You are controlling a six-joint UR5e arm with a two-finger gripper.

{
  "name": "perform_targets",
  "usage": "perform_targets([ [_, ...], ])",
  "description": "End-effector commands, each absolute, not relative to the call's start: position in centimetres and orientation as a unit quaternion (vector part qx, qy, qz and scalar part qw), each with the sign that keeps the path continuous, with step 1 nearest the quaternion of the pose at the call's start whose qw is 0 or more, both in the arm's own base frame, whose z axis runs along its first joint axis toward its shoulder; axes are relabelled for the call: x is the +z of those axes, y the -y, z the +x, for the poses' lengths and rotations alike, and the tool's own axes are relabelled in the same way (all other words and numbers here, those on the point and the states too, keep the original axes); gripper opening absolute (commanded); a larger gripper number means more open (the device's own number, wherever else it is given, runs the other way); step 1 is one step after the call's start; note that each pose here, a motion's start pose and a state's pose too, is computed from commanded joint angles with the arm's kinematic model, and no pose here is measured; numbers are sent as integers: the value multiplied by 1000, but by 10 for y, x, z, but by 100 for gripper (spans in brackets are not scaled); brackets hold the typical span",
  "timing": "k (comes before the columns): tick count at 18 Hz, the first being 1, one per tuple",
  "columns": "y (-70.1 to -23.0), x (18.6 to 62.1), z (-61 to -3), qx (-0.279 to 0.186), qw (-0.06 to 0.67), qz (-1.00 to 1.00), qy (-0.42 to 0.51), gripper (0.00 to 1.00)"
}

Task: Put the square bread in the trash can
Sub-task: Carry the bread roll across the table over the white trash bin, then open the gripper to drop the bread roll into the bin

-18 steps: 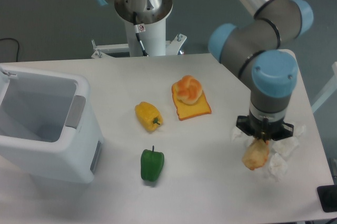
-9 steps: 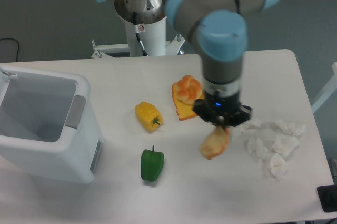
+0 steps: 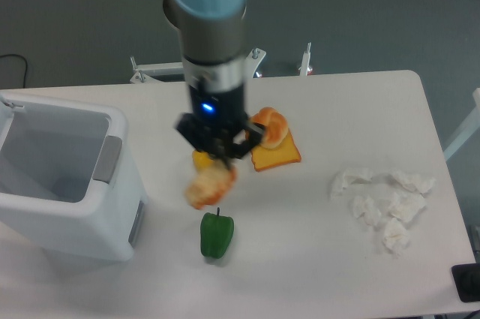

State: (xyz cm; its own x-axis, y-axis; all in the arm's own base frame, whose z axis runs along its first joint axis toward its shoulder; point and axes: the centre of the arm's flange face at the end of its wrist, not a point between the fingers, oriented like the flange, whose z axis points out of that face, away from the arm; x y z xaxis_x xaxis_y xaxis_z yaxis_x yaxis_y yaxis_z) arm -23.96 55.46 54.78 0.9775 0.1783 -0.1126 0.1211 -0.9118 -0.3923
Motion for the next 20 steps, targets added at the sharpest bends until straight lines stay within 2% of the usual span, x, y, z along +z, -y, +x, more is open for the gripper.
perform_targets([
  [7,-568,578,-157,68,241,-966,61,1],
  [10,-567,574,-123,58,239,-968,41,8],
  [11,-566,571,-116,55,237,-969,36,17],
  [12,-567,564,-109,52,231,-971,30,37],
  [13,-567,559,-107,51,227,-972,29,76],
  [14,-568,554,-107,50,222,-973,27,100],
  [20,-571,532,-102,40,205,-978,25,100],
])
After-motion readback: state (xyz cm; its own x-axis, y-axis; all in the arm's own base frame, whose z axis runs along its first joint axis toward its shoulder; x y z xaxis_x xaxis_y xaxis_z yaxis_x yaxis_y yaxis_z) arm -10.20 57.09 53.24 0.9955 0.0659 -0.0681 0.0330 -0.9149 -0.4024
